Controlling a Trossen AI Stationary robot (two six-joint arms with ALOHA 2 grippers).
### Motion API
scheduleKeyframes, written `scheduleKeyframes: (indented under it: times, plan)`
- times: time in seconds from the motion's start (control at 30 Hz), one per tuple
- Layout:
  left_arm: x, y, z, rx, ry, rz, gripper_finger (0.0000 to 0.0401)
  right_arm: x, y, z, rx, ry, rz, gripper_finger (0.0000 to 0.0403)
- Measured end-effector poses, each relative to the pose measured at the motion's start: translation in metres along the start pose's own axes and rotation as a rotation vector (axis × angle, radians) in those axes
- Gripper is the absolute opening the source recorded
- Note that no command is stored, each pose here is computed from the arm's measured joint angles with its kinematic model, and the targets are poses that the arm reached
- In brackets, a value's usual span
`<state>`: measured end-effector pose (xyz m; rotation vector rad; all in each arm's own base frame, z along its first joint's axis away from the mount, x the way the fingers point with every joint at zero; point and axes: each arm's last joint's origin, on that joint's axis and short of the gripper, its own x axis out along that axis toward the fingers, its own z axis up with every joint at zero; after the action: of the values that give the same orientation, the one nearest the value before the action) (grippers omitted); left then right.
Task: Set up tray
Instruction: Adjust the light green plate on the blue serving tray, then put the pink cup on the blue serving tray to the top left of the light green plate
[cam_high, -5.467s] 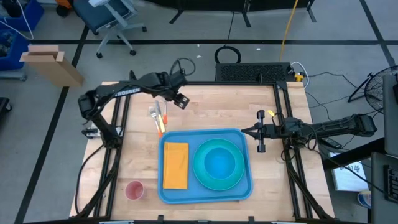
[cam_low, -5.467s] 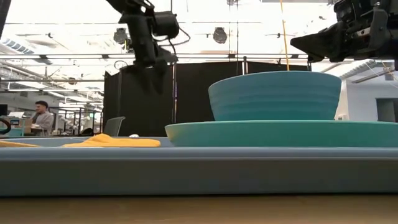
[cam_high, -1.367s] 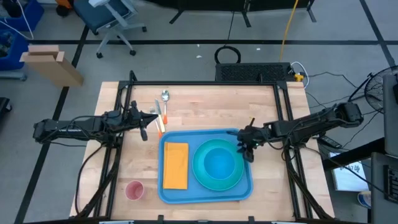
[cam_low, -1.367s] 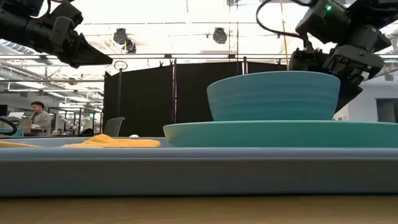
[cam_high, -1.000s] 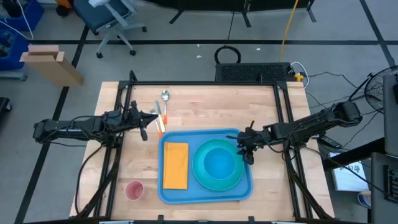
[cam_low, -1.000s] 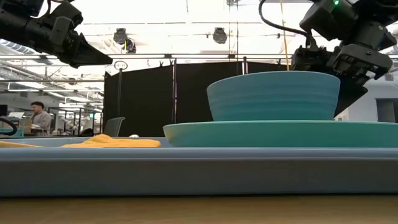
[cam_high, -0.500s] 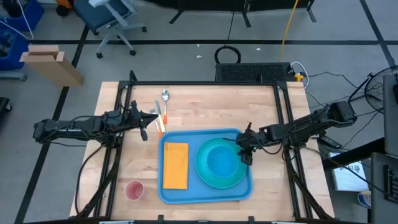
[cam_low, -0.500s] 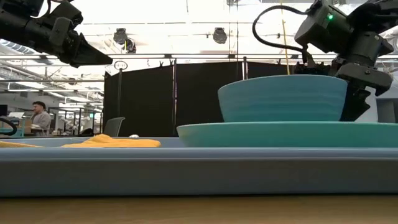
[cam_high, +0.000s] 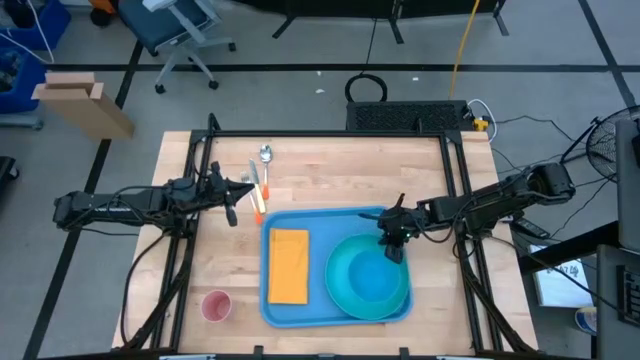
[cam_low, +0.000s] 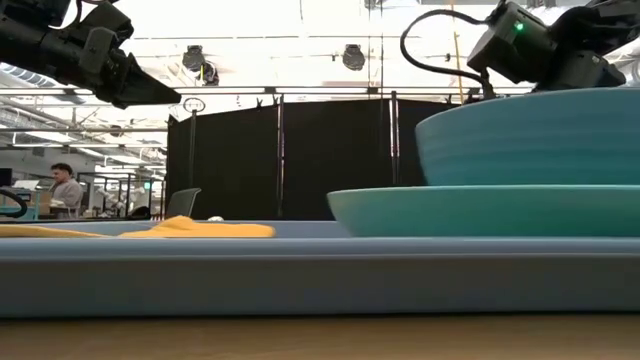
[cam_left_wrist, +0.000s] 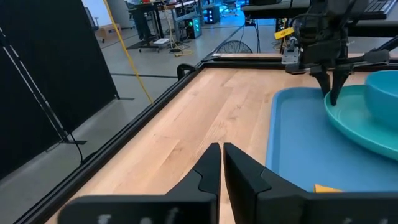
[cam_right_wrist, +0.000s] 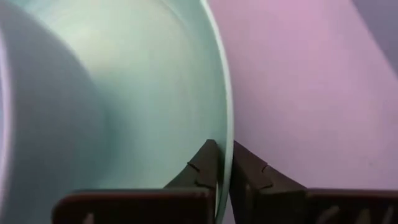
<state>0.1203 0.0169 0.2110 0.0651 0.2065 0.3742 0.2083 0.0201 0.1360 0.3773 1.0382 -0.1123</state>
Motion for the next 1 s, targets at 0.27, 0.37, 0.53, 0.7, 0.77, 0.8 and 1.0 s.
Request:
scheduleKeyframes:
  times: [0.27,0.37,0.53,0.7,0.77,0.8,1.0]
  plan:
    - [0.0,0.0,0.0,-0.016,0.002,-0.001,0.0008,0.0,-0.005,0.0,0.019,0.002,-0.029,0.0071]
    - [0.0,0.0,0.0,-0.017,0.002,-0.001,0.002,-0.001,-0.007,0.002,0.034,-0.006,-0.034,0.01]
    - [0.0,0.0,0.0,-0.019,0.001,-0.012,0.0023,-0.009,-0.009,0.005,0.023,-0.043,-0.02,0.0134]
    - [0.0,-0.001,0.0,-0.015,0.001,-0.044,0.0007,-0.021,-0.007,0.007,-0.003,-0.081,0.022,0.0155]
    - [0.0,-0.001,0.0,-0.016,0.001,-0.044,0.0003,-0.027,-0.007,0.008,-0.019,-0.104,0.027,0.0161]
    - [0.0,-0.001,0.0,-0.017,0.0,-0.044,0.0004,-0.031,-0.008,0.008,-0.028,-0.117,0.029,0.0164]
    - [0.0,-0.001,0.0,-0.05,-0.005,-0.035,0.0022,-0.056,-0.013,0.01,-0.056,-0.22,0.038,0.0171]
